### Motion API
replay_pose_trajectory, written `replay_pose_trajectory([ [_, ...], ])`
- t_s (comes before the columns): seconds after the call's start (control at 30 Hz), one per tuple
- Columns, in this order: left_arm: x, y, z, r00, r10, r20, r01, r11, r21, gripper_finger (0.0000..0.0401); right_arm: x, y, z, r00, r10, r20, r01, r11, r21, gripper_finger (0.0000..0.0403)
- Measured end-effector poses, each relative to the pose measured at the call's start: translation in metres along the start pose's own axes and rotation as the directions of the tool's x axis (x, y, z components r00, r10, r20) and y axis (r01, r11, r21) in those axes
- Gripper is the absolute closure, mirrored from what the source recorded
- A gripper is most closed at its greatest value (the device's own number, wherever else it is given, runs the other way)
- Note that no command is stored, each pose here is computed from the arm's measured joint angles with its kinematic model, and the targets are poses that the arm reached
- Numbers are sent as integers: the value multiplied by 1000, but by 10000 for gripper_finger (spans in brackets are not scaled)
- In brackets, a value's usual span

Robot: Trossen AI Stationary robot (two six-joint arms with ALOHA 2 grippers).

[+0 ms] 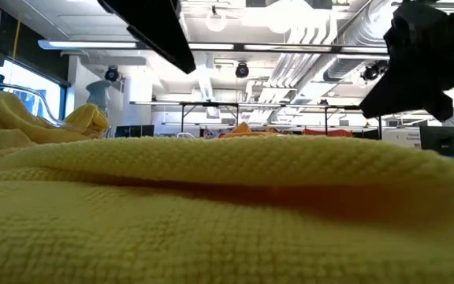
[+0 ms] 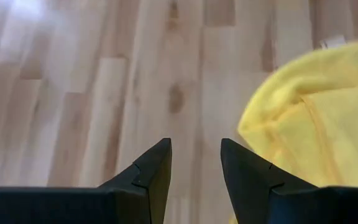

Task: Sort microfiber towel by color & place in baskets
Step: Put the yellow microfiber towel into the bottom transparent bin

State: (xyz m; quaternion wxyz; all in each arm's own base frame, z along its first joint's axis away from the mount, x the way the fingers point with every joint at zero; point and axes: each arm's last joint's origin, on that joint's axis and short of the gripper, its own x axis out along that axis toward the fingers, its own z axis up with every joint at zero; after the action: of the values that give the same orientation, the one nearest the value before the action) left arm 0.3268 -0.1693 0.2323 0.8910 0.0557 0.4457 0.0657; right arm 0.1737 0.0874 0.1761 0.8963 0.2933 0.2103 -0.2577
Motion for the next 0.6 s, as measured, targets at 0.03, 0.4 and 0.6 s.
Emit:
replay_pose_trajectory([
  [0.03, 4, -6, 3, 1000, 0, -20, 0, 1000, 15, 272, 1, -1, -3, 1000, 11, 2, -11, 1000, 13, 330],
  [0.4, 49, -57, -17, 940, -172, -293, 220, 965, 141, 272, -2, 5, -22, 996, 90, -25, -89, 996, 30, 330],
  [0.6, 60, -79, -39, 916, -165, -366, 237, 958, 161, 272, -2, 10, -36, 995, 102, -15, -103, 995, -10, 330],
])
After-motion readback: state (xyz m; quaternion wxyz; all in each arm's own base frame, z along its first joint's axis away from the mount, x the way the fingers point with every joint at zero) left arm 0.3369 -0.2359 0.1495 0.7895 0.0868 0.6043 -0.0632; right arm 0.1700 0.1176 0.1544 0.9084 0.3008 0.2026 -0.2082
